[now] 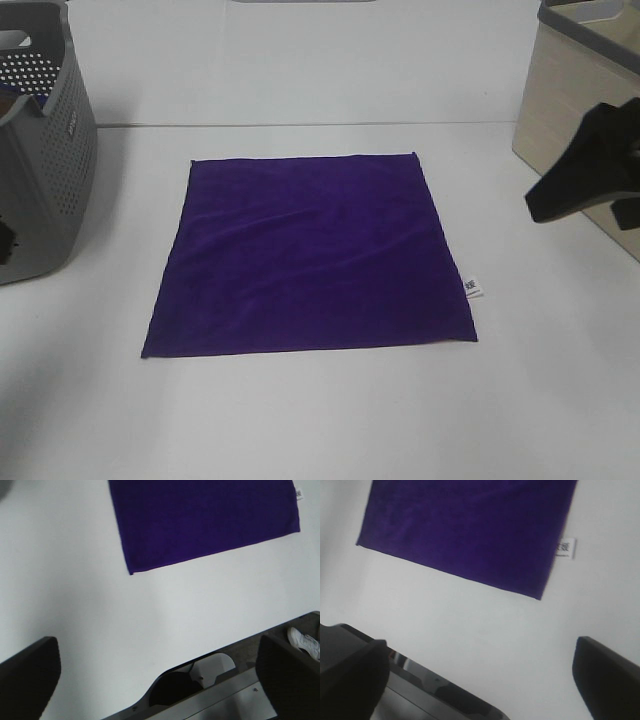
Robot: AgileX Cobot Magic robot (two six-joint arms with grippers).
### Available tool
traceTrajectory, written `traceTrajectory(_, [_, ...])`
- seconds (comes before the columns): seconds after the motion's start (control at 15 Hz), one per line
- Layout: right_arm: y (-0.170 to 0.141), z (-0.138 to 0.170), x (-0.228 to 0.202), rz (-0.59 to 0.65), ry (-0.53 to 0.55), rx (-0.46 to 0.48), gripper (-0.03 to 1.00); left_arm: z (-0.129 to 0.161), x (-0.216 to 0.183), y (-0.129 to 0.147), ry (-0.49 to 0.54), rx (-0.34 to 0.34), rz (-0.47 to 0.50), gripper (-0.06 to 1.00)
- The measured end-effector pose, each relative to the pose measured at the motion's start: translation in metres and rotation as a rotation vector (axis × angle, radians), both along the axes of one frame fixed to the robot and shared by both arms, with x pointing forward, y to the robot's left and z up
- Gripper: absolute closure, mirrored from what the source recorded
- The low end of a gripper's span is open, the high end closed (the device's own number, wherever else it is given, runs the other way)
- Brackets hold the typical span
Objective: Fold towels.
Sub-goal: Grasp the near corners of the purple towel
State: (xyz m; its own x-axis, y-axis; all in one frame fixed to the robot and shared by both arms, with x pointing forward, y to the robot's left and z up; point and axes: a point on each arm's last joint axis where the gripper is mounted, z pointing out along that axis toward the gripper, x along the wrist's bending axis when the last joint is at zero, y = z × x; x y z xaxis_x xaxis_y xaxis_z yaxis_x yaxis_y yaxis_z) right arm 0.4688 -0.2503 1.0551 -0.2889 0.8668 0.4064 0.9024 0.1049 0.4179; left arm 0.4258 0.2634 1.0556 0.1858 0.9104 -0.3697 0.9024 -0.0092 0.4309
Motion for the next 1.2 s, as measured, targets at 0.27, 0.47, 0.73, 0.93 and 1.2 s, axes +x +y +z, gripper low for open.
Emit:
traceTrajectory(0.27, [-0.035,-0.023,0.028,-0.095,0.067,0.203,0.05,-0.045,0.038,-0.032,0.055,0.008,-0.058,-0.04])
traceTrajectory(0.47, [-0.043,-0.045,0.038,-0.061,0.123,0.214,0.06,-0.071,0.055,-0.030,0.093,0.073,-0.044,-0.04])
traceTrajectory(0.73, [-0.053,-0.096,0.060,-0.122,0.222,0.162,0.05,-0.129,0.084,-0.031,0.215,0.155,-0.101,-0.04])
traceTrajectory(0.93, [-0.054,-0.109,0.063,-0.132,0.261,0.163,0.00,-0.152,0.097,-0.033,0.255,0.167,-0.117,-0.04])
traceTrajectory(1.2, [-0.038,-0.140,0.074,-0.100,0.281,0.071,-0.02,-0.174,0.100,-0.033,0.307,0.173,-0.125,-0.04])
